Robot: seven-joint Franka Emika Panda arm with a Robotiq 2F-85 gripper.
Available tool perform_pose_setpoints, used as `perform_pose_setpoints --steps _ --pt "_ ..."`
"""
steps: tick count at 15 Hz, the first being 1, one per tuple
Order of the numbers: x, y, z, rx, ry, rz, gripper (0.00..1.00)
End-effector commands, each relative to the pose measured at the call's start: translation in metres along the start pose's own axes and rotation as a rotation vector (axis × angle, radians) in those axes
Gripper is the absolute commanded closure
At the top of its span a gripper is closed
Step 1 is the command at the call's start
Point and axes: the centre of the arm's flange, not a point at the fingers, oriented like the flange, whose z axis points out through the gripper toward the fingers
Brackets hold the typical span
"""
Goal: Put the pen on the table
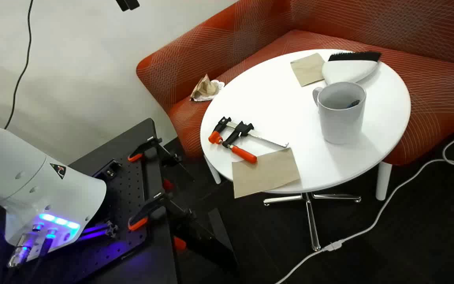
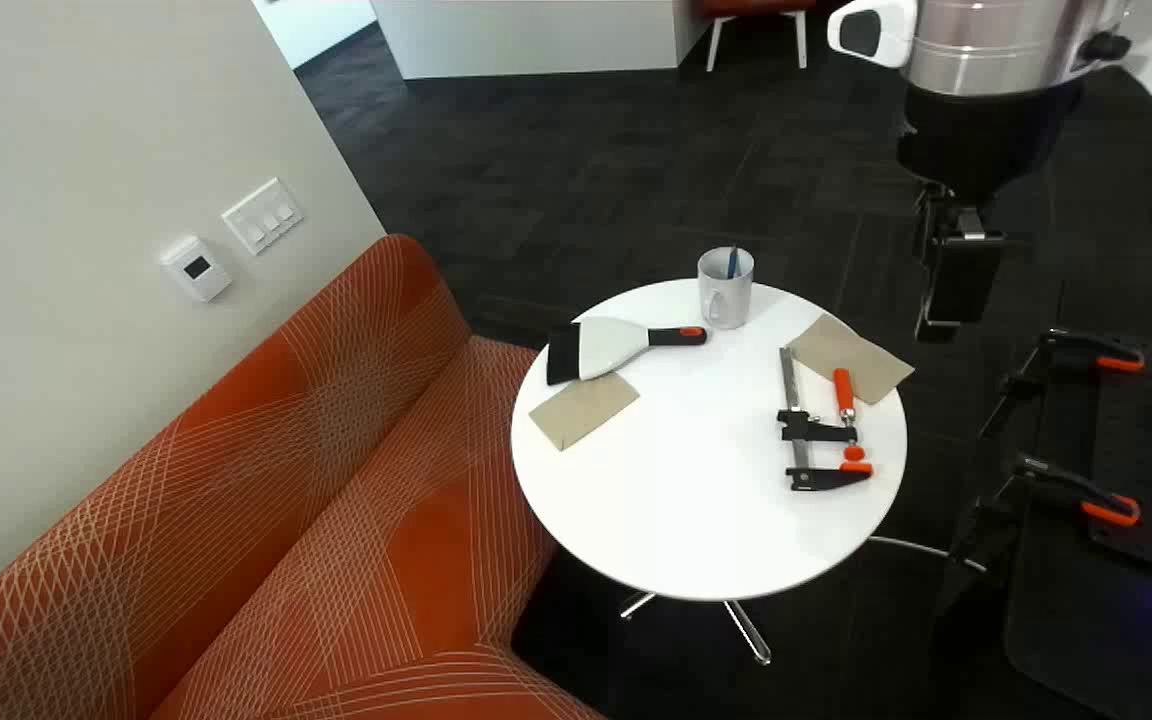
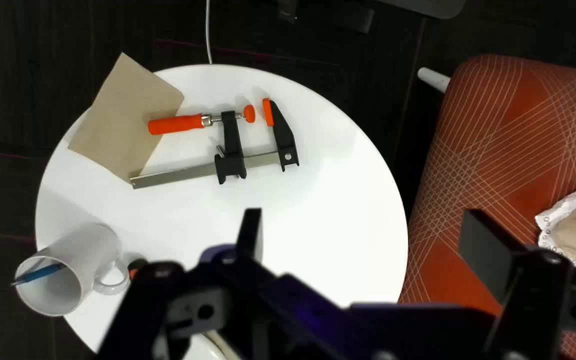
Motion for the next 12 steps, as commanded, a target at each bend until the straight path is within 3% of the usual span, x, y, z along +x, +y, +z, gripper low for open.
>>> perform_pose_setpoints --steps 1,9,12 --pt "0.0 0.0 0.0 0.0 0.0 0.0 0.0" --pt "0.0 0.0 0.0 0.0 0.0 0.0 0.0" --pt "0.0092 0.008 0.0026 -0.018 0.036 0.06 0.0"
